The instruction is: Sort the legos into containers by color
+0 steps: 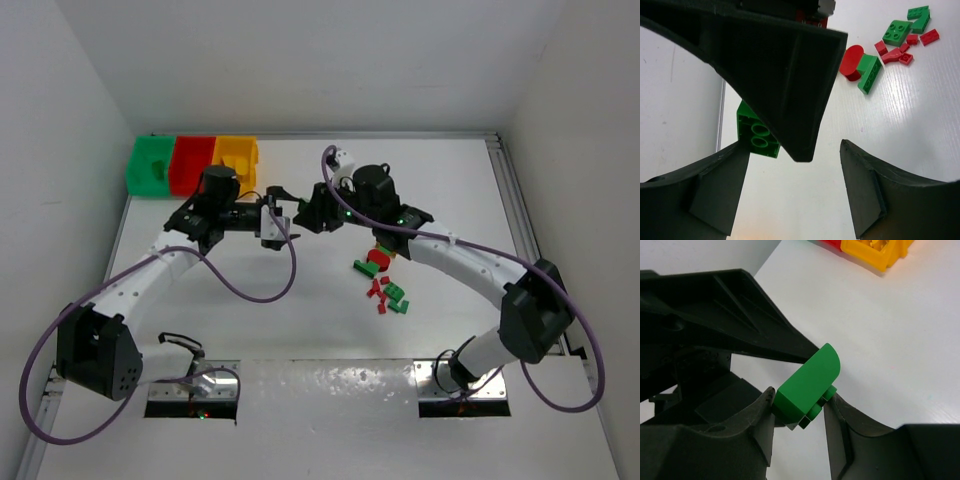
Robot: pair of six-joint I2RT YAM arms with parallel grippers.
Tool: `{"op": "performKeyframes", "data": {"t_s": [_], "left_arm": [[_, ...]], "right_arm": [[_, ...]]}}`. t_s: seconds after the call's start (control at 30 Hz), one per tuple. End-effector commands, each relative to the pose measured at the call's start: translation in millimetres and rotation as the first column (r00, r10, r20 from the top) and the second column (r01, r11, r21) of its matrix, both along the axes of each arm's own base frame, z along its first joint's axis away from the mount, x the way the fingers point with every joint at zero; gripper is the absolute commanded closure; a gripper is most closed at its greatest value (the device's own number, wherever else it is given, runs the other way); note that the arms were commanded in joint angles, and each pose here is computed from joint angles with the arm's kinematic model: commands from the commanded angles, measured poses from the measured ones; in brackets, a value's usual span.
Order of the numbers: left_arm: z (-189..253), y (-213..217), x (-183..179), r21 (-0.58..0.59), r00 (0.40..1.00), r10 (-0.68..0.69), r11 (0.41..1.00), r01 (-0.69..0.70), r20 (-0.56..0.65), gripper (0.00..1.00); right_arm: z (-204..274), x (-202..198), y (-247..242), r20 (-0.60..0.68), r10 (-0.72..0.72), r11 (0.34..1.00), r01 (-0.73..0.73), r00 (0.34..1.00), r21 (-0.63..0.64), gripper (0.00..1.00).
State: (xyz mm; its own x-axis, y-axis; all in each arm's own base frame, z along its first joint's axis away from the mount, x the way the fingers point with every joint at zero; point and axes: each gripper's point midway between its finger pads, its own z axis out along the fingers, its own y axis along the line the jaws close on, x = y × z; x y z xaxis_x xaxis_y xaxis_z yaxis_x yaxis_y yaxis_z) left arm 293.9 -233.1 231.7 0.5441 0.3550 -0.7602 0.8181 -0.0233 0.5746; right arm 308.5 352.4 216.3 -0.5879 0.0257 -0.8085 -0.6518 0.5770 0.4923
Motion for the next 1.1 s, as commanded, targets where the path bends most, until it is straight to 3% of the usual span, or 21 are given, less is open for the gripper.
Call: {"op": "performKeyframes", "data": {"t_s": [0.0, 0.27, 0.4, 0.57, 0.73, 0.87, 1.07], "left_arm": [[24, -4, 3, -0.009, 0.991, -0.022, 1.0, 0.023, 0.135, 0.29], [19, -2, 3, 0.0, 0.992, -0.013, 1.0, 0.013, 0.126, 0.29], [23, -2, 4, -0.012, 0.994, 0.007, 1.0, -0.006, 0.11, 0.29], [14, -3, -22, 0.02, 0.993, -0.105, 0.994, 0.104, 0.061, 0.29], [5, -2, -35, 0.03, 0.991, -0.137, 0.99, 0.137, 0.003, 0.33], [9, -4, -36, 0.008, 0.99, -0.137, 0.991, 0.137, -0.015, 0.43], [-6, -13, -51, -0.04, 0.969, -0.223, 0.975, 0.22, -0.11, 0.41]], "right_arm": [[8, -15, -5, 0.075, 0.046, 0.998, -0.043, 0.996, -0.046, 1.0], [-3, -17, -11, 0.109, 0.073, 0.993, -0.062, 0.991, -0.101, 1.0], [-9, -28, -10, 0.163, 0.16, 0.984, -0.144, 0.974, -0.107, 1.0], [-13, -42, -18, 0.305, 0.298, 0.95, -0.249, 0.905, -0.191, 1.0], [-17, -48, -25, 0.296, 0.408, 0.9, -0.327, 0.864, -0.288, 1.0], [-25, -55, -24, 0.299, 0.495, 0.855, -0.397, 0.816, -0.333, 1.0], [-18, -45, -16, 0.332, 0.52, 0.842, -0.407, 0.787, -0.354, 1.0]]}}
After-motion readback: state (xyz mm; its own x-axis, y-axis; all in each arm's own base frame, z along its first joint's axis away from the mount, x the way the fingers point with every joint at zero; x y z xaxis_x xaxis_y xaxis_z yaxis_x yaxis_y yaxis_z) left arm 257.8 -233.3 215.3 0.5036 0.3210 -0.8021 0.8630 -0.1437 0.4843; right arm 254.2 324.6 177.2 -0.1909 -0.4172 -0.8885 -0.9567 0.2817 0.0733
